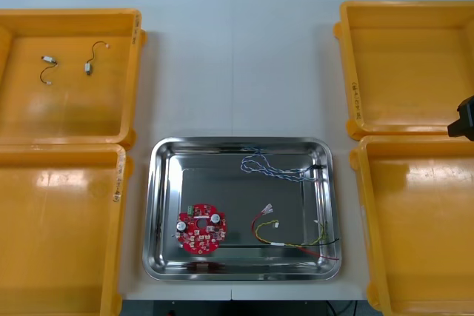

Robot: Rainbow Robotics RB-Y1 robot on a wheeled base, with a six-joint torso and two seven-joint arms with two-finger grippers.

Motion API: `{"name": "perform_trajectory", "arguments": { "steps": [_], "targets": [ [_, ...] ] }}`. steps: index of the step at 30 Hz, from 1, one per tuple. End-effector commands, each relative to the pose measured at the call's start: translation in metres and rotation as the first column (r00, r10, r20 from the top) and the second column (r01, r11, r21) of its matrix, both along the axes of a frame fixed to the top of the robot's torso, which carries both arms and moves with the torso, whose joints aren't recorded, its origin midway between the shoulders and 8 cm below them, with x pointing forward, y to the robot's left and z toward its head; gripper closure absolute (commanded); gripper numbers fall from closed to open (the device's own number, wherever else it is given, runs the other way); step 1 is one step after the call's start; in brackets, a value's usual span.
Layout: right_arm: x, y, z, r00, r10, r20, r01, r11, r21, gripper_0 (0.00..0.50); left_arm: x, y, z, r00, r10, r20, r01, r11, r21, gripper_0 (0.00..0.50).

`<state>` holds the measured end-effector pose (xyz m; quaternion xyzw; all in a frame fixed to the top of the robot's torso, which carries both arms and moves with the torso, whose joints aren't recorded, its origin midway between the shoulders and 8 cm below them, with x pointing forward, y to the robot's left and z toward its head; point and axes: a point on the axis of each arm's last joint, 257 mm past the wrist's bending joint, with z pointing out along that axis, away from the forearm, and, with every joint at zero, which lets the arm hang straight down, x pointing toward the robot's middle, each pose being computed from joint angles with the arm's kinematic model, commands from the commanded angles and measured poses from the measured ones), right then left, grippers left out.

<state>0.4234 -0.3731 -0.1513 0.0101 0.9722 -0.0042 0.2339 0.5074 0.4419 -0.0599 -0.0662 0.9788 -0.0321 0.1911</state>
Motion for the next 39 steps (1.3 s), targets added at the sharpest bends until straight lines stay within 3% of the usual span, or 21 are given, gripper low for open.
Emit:
{"name": "perform_trajectory", "arguments": {
  "steps": [1, 7, 12, 19, 22, 31, 39],
  "targets": [
    [0.001, -0.016, 0.02, 0.999, 0.007, 0.04, -0.005, 0.999, -0.051, 0.0, 0.025, -0.012, 0.024, 0.995, 0.062, 0.08, -0.063, 0.998, 0.004, 0.0],
    [0.001, -0.016, 0.02, 0.999, 0.007, 0.04, -0.005, 0.999, -0.051, 0.0, 0.049, -0.048, 0.005, 0.993, 0.064, 0.102, -0.063, 0.998, -0.009, 0.0],
    [0.001, -0.016, 0.02, 0.999, 0.007, 0.04, -0.005, 0.999, -0.051, 0.0, 0.081, -0.095, -0.008, 0.984, 0.067, 0.165, -0.06, 0.997, -0.052, 0.0],
    [0.001, -0.016, 0.02, 0.999, 0.007, 0.04, -0.005, 0.999, -0.051, 0.0, 0.1, -0.133, -0.026, 0.98, 0.078, 0.185, -0.074, 0.997, -0.027, 0.0],
    [0.001, -0.016, 0.02, 0.999, 0.007, 0.04, -0.005, 0.999, -0.051, 0.0, 0.114, -0.146, -0.031, 0.97, 0.114, 0.215, -0.107, 0.993, -0.045, 0.0],
    [0.001, -0.016, 0.02, 0.999, 0.007, 0.04, -0.005, 0.999, -0.051, 0.0, 0.135, -0.148, -0.044, 0.962, 0.148, 0.229, -0.147, 0.989, -0.02, 0.0],
    [0.001, -0.016, 0.02, 0.999, 0.007, 0.04, -0.005, 0.999, -0.051, 0.0, 0.136, -0.124, -0.04, 0.959, 0.143, 0.243, -0.152, 0.988, 0.019, 0.0]
  ]
}}
